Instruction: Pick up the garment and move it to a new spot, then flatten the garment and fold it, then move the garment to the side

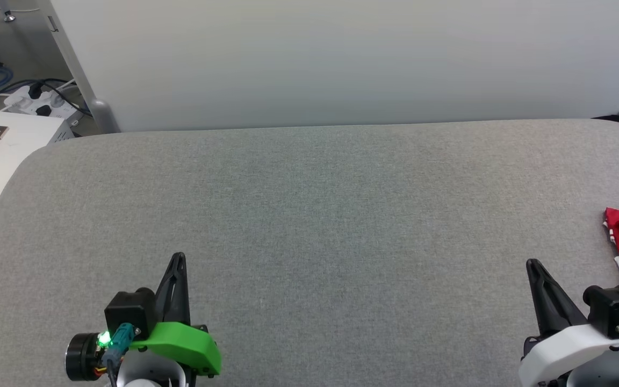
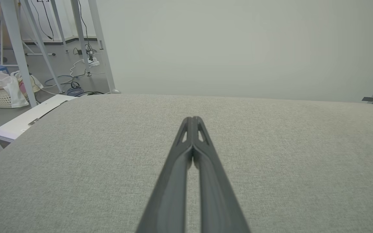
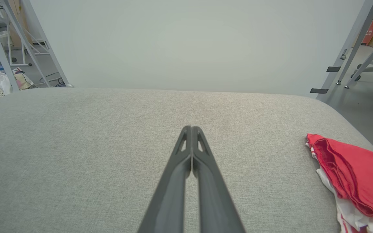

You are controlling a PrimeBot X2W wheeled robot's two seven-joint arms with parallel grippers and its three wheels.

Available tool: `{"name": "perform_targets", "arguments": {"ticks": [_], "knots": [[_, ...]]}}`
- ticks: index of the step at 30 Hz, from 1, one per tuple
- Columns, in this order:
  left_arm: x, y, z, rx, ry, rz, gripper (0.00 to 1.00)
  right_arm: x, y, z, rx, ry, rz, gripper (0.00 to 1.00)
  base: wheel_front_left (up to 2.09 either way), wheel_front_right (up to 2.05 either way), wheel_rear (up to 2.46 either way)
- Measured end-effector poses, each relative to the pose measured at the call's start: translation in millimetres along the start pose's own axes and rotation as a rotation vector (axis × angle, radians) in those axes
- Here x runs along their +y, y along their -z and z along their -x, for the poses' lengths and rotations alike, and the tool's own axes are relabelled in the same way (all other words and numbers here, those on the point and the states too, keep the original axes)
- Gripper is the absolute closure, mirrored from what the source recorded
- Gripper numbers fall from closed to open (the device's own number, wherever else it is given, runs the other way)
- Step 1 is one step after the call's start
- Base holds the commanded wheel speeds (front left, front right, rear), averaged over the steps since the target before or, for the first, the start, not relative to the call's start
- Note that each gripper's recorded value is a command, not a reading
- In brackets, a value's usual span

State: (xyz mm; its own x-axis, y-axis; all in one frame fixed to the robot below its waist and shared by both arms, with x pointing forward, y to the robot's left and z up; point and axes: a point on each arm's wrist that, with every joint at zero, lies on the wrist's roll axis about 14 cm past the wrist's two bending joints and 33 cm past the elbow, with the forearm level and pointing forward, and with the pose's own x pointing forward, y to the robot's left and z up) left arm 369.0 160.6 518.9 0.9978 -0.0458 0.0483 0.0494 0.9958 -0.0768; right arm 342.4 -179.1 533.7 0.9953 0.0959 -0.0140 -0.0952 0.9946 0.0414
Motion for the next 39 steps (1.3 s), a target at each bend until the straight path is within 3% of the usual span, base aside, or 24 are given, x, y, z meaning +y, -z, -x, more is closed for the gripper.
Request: {"name": "perform_targets", "arguments": {"ticks": [39], "knots": [[5.4, -6.6, -3.3, 0.011, -0.014, -0.052, 1.0, 6.2, 6.2, -12.4, 0.007, -0.013, 0.035, 1.0, 0.0, 0.0, 0.0]]}}
